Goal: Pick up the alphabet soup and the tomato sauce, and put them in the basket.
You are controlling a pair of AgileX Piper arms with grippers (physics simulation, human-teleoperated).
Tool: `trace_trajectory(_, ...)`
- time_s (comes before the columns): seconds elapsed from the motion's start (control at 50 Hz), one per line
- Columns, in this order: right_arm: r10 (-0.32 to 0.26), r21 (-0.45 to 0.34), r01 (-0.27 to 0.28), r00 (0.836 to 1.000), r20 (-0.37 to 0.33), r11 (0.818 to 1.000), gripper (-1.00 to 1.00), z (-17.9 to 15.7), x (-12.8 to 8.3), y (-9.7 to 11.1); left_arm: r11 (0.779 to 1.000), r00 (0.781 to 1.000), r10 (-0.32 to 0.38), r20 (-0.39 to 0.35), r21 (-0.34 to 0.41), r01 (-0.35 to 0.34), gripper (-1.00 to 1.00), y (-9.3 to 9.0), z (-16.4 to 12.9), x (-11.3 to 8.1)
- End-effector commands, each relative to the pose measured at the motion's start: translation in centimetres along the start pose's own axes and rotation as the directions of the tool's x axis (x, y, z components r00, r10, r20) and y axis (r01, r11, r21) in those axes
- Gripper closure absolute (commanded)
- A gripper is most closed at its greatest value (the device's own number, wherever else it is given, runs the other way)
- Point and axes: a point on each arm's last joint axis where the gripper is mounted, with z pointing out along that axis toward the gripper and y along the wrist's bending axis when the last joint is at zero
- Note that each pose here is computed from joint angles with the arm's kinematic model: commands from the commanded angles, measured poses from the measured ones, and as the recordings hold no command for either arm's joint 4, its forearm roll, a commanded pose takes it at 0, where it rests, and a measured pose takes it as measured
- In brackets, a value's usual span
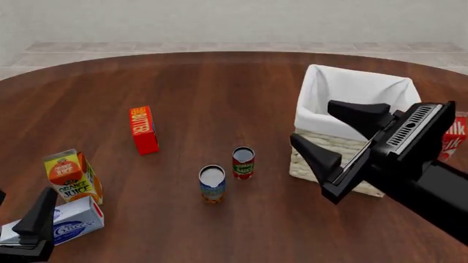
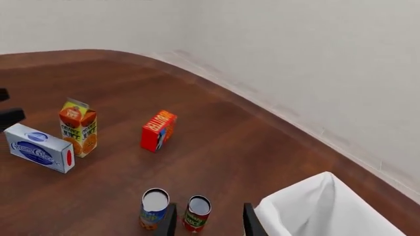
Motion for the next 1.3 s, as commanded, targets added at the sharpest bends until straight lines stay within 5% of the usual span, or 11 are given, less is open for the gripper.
trace_trajectory(0.02,0.010,-0.028,-0.010,1.000,0.007,1.000,-1.00,1.2,-0.1,0.5,1.000,1.000,0.000,0.000,0.000,0.000,-1.00,0.0,0.0,0.0)
trace_trajectory(0.88,-0.007,-0.140,0.006,1.000,-0.002,0.990,-1.00,6.7,-0.5,3.3,1.000,1.000,0.000,0.000,0.000,0.000,-1.00,0.0,0.0,0.0)
trace_trajectory(1.3,-0.022,-0.211,-0.004,0.992,-0.122,0.977,-1.00,9.5,1.4,5.4,1.000,1.000,0.000,0.000,0.000,0.000,-1.00,0.0,0.0,0.0)
